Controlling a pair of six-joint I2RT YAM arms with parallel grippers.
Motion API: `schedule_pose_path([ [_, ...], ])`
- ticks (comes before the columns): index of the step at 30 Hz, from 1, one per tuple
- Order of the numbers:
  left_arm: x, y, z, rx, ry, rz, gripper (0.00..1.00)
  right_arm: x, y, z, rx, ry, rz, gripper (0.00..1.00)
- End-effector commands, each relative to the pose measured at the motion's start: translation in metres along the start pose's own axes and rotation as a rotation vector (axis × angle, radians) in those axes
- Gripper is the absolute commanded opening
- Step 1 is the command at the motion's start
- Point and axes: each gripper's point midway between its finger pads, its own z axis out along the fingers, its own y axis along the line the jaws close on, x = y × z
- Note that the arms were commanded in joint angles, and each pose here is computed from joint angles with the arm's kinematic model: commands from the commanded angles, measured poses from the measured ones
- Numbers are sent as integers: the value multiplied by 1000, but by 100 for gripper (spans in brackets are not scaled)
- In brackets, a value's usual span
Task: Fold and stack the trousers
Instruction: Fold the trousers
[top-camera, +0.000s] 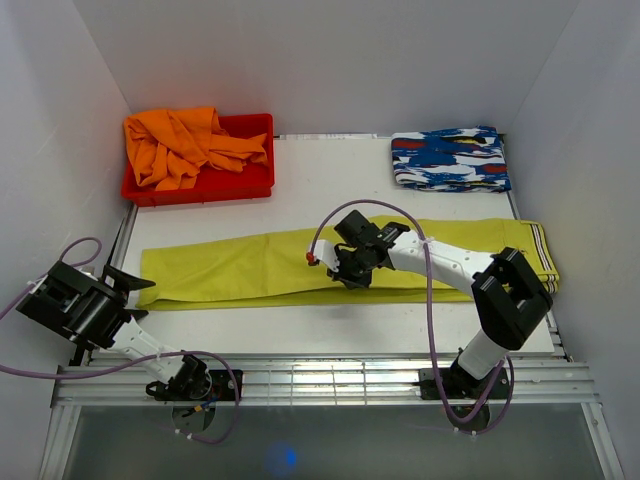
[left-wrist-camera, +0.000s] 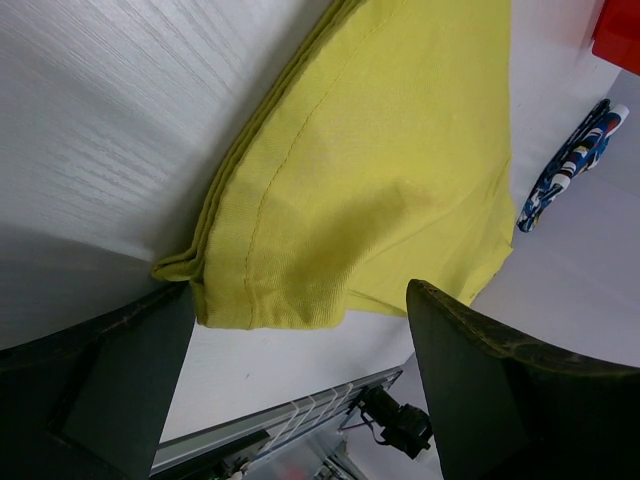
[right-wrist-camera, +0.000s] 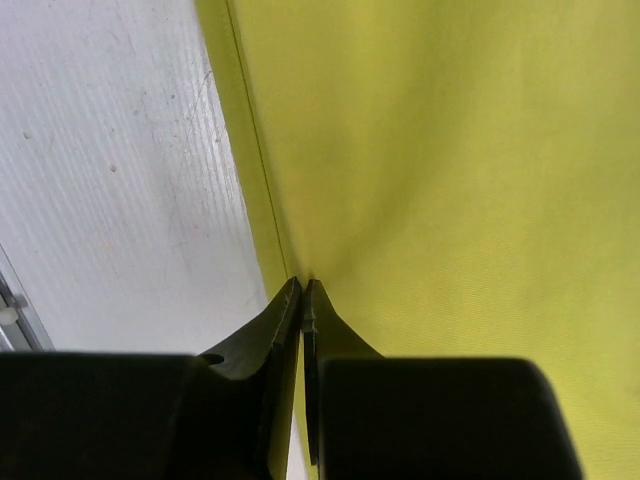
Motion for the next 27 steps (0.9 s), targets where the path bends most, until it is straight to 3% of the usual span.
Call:
schedule_pose_path([
  [1,-11,24,2,-107,-47,75,98,-4,9,-14,-23,-8,-7,8],
  [16,-15,25,0,-115,-61,72,98,32,25,29,-101,71,67,8],
  [27,-21,9,-19,-117,-96,218,98,41,18,49,-99,135,95,8],
])
